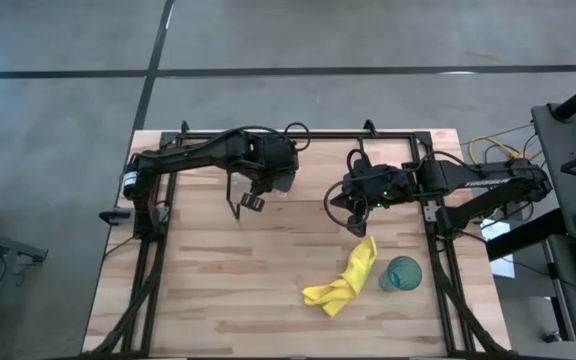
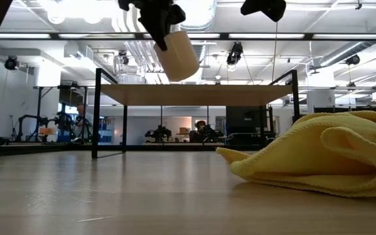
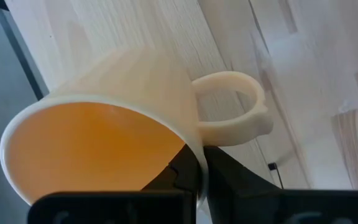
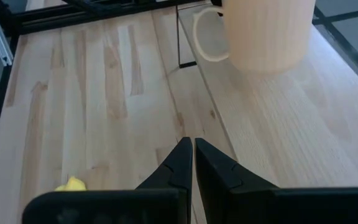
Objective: Stack small to large cups/mugs on shelf
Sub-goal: Put the orange mug on the shelf
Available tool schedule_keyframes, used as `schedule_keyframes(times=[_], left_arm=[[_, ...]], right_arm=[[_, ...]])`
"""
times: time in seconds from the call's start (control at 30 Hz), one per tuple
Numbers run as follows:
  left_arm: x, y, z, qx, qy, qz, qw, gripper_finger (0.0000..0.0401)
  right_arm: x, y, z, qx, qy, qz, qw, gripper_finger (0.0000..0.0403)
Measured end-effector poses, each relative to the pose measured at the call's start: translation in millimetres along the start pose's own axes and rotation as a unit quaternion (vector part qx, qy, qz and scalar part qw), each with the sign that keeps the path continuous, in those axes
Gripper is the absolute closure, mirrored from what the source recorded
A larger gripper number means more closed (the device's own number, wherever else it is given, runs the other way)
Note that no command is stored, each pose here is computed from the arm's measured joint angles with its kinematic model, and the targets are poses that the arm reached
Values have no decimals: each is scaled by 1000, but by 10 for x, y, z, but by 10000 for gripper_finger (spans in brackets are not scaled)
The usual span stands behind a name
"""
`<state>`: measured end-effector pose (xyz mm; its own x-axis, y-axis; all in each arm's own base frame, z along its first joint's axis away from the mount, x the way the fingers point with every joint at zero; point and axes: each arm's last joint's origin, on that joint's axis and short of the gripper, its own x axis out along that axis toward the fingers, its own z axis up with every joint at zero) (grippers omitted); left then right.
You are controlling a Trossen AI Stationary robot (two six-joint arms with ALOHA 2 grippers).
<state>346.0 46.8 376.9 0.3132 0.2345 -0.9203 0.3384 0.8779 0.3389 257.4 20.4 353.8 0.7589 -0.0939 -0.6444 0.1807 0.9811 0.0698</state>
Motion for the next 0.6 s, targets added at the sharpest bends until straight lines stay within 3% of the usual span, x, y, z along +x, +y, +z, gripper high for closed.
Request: schedule_keyframes(times=[0.37,0.6], left_arm=[[187,-3,61,4,20,-12,1000,400],[274,16,79,4,35,-5,999,367]], right_arm=[[6,-60,32,7,-17,-38,999,390],[17,-148,69,19,-28,-49,998,390]])
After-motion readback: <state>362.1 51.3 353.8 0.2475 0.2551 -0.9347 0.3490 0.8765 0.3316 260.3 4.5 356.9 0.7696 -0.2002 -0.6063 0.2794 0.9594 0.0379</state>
